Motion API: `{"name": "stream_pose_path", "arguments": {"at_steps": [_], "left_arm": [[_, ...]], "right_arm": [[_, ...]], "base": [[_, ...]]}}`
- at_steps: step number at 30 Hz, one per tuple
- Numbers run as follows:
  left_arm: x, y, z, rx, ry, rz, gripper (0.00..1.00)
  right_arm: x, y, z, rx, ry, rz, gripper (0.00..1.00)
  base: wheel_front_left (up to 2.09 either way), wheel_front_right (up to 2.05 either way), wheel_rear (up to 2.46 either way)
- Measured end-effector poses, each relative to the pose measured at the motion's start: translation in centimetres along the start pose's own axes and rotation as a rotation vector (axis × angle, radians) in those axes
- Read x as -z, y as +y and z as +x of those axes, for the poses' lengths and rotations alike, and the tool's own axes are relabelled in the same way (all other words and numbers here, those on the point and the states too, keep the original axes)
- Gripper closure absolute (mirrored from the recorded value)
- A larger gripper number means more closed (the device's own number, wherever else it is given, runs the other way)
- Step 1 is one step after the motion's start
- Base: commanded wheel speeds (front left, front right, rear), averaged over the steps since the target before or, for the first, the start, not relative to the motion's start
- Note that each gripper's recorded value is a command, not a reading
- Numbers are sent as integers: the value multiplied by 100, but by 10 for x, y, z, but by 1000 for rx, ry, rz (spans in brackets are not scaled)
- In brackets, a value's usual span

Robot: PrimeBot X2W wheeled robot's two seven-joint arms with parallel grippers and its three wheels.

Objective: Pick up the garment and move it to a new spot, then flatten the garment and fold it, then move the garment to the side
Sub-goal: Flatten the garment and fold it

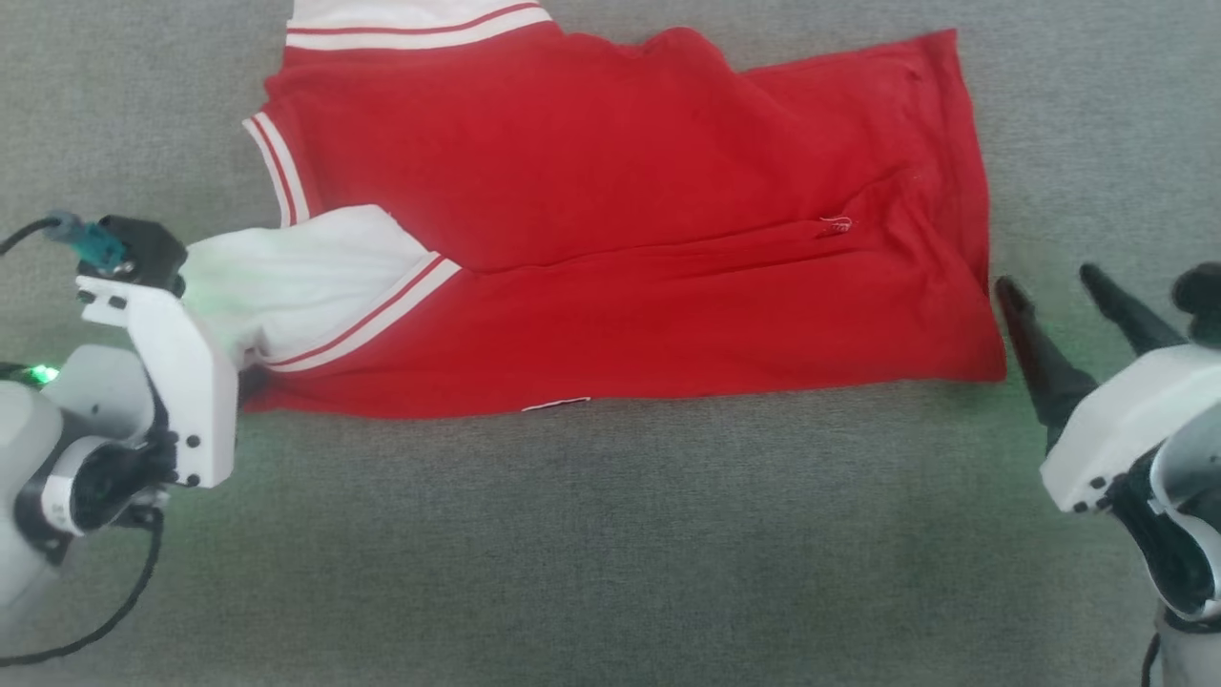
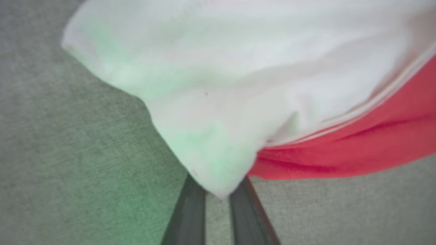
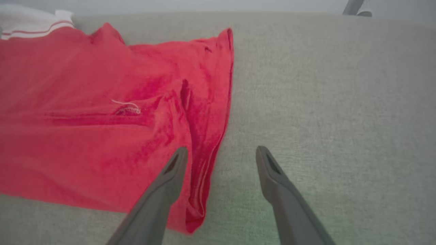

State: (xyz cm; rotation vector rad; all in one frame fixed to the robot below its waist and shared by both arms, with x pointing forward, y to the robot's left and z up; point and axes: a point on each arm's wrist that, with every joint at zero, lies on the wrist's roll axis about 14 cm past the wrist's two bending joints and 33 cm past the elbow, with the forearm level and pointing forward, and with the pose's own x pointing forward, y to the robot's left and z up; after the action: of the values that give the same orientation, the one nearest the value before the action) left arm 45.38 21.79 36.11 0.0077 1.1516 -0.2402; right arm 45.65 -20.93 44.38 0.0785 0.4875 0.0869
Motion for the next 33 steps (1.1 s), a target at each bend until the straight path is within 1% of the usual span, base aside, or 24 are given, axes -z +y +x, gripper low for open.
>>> {"name": "stream_pose_path", "arguments": {"at_steps": [4,6,11,18,19,20,27,33], "left_arm": [[0,-2,4,16,10,0,100],[0,-1,6,22,10,-7,100],[1,-1,10,28,3,-3,100],[2,0,11,40,-11,-21,100],[2,0,12,40,-13,-26,100],[3,0,12,40,-16,-30,100],[1,0,4,42,-36,-33,100],[0,-1,-18,27,-46,-47,100]], "right_arm": [[24,3,8,-21,145,-6,0],[32,9,13,-41,195,16,0],[55,22,19,-85,348,26,0],[72,29,22,-102,502,10,0],[74,29,22,-100,519,-6,29],[76,31,22,-108,541,-14,100],[69,33,18,-119,542,-14,100],[49,24,6,-101,524,-43,100]], "base": [[0,0,0],[0,0,0],[0,0,0],[0,0,0],[0,0,0],[0,0,0],[0,0,0],[0,0,0]]}}
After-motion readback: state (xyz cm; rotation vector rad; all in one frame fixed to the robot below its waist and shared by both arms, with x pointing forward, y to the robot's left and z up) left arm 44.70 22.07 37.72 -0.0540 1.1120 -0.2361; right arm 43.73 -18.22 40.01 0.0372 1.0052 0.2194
